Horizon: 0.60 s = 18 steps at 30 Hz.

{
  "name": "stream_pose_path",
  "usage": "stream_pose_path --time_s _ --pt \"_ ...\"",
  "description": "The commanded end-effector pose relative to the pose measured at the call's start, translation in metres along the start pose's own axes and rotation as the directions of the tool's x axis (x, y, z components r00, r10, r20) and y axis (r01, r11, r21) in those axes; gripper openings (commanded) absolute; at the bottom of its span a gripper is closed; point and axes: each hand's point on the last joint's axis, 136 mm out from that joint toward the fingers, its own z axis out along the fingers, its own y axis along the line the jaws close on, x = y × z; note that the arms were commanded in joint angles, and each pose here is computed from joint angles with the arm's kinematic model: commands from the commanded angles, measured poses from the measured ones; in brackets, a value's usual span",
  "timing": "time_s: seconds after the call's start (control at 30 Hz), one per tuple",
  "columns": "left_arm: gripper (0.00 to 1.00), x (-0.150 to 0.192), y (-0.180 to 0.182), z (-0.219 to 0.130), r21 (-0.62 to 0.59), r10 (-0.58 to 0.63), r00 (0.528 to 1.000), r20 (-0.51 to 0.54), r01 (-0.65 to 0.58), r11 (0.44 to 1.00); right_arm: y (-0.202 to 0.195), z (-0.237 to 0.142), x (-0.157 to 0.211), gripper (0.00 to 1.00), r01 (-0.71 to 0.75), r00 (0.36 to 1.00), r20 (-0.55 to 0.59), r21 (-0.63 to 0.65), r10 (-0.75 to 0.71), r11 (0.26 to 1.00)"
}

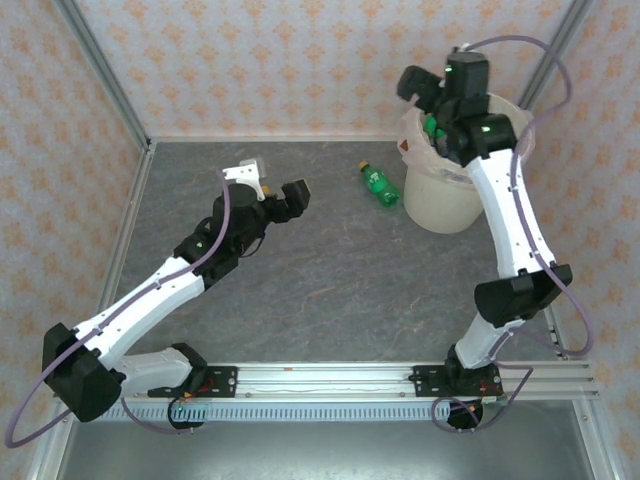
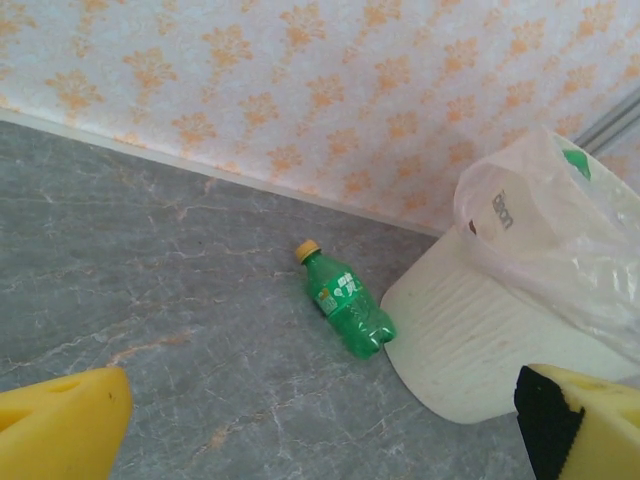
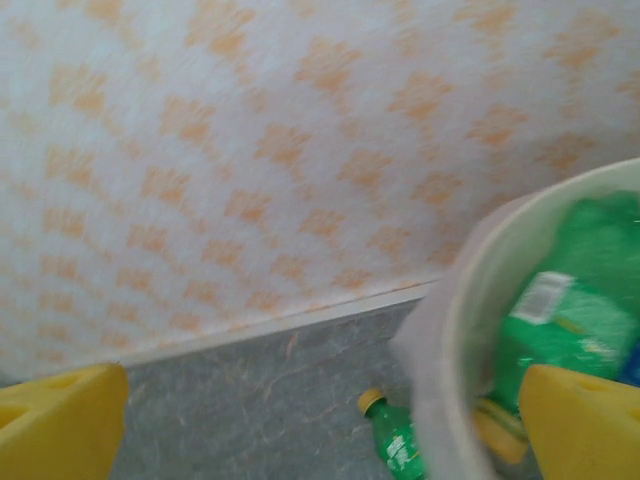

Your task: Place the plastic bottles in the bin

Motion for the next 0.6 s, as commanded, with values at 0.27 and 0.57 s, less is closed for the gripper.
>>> stream_pose_path --time_s 0.27,0.57 --pt "0.99 -0.013 -0.003 -0.033 0.049 -0.062 0.998 0.033 0.061 0.997 0.054 0.064 0.111 1.00 0.364 0.920 -0.182 0.072 -0.346 0.929" --pt "0.99 -0.020 0.008 -0.058 0.023 -0.061 0.996 0.069 0.059 0.998 0.040 0.119 0.202 1.00 0.518 0.823 -0.349 0.142 -0.447 0.843"
